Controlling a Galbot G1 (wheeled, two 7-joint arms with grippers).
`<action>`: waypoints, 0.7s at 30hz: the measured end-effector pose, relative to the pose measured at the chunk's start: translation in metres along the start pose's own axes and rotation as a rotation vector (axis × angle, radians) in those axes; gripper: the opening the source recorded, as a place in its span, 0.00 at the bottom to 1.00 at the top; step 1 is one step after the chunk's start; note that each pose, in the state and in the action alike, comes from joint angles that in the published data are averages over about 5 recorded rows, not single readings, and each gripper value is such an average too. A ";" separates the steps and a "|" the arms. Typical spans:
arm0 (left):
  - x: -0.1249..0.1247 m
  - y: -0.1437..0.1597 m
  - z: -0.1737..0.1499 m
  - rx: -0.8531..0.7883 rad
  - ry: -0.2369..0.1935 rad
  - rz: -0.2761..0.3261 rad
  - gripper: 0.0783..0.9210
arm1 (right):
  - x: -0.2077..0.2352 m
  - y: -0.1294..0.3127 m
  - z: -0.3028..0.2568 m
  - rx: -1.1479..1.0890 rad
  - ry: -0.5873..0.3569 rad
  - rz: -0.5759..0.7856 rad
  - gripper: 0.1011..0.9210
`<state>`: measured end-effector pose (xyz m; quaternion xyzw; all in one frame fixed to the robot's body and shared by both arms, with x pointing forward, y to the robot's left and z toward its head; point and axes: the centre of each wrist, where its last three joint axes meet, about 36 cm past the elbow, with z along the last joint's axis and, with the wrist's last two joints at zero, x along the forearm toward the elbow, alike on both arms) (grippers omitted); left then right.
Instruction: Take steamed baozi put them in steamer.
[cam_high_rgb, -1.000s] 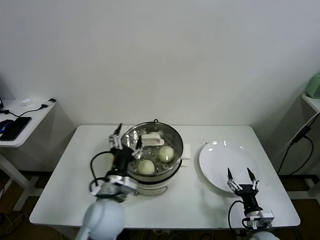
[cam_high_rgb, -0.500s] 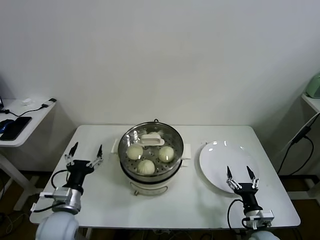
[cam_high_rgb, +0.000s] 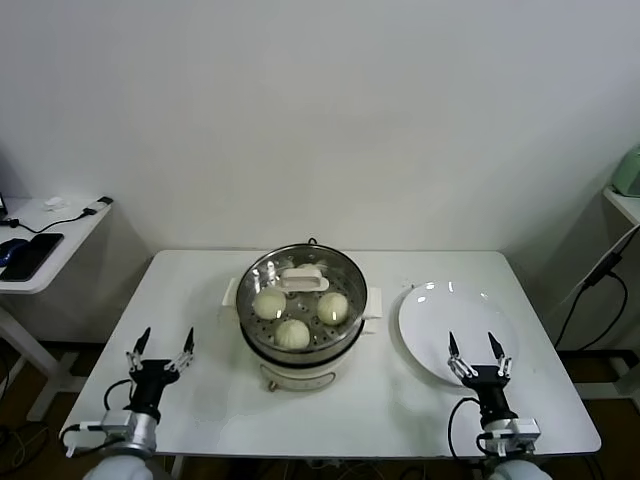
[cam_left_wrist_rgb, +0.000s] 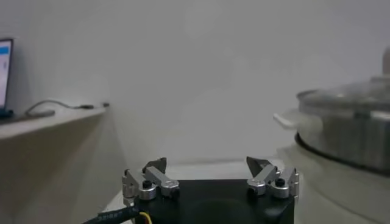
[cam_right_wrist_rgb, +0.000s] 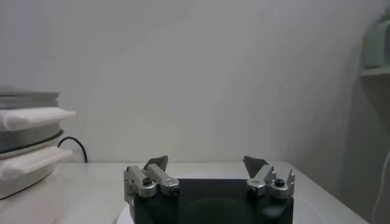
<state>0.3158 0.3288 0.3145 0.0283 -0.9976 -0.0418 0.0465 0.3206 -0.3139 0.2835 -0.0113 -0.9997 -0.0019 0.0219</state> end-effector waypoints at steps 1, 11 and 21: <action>0.001 -0.001 0.004 0.003 0.005 0.003 0.88 | 0.000 0.000 0.000 0.000 0.002 0.001 0.88; 0.011 -0.011 0.026 0.032 0.026 0.030 0.88 | 0.000 -0.001 0.000 0.000 0.006 0.005 0.88; 0.015 -0.016 0.030 0.049 0.021 0.036 0.88 | -0.004 -0.001 0.000 -0.001 0.007 0.001 0.88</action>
